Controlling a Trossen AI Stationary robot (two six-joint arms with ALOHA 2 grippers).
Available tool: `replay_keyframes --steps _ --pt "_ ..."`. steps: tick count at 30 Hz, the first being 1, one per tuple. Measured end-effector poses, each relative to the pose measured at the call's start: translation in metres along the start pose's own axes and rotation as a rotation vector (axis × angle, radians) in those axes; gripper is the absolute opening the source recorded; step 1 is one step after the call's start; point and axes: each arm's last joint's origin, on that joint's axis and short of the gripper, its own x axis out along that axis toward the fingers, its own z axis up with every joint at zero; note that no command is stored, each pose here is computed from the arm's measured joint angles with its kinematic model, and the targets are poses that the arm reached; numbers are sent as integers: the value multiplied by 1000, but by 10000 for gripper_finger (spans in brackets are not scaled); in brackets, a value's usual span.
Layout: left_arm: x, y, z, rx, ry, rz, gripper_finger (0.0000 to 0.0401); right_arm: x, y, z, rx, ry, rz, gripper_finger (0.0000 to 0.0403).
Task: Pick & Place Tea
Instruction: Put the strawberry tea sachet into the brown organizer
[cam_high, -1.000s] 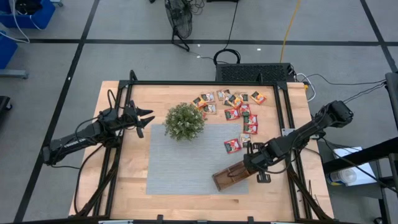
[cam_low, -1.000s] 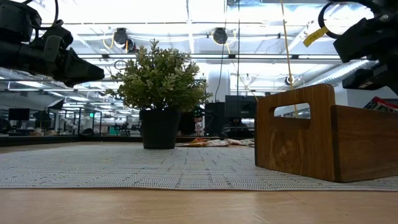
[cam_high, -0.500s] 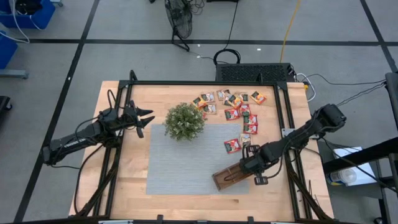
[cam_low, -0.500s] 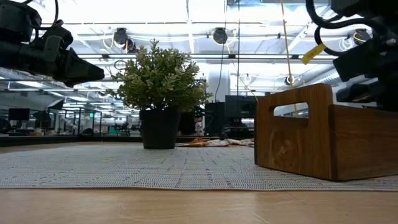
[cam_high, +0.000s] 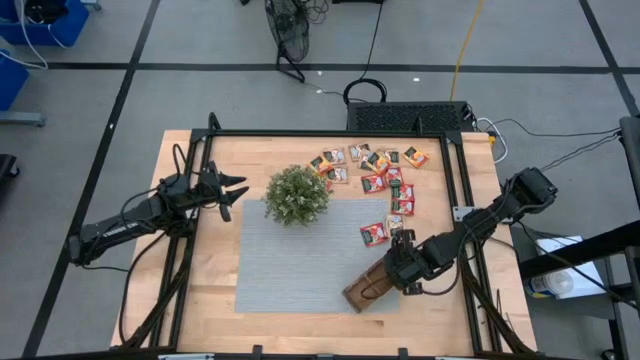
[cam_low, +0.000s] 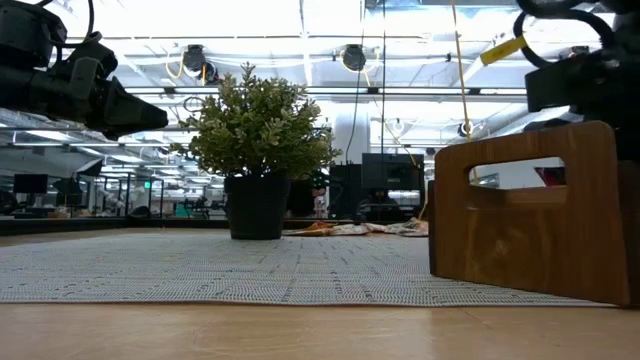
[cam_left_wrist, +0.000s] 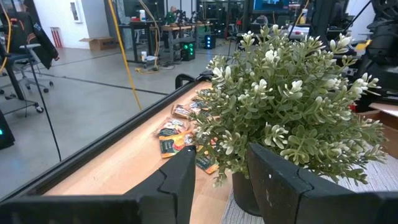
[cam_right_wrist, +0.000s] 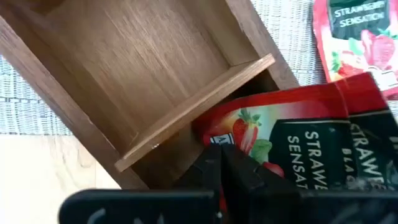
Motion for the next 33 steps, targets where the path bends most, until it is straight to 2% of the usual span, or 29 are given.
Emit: replay_keyframes --steps 11,16,20,33 --pt "0 0 0 0 0 0 147 0 1 0 41 0 3 0" --pt "0 0 0 0 0 0 147 -1 3 -1 56 37 70 0" --pt "0 0 0 0 0 0 147 -1 3 -2 64 40 74 0" --pt "0 0 0 0 0 0 147 -18 -2 -2 77 -31 108 0"
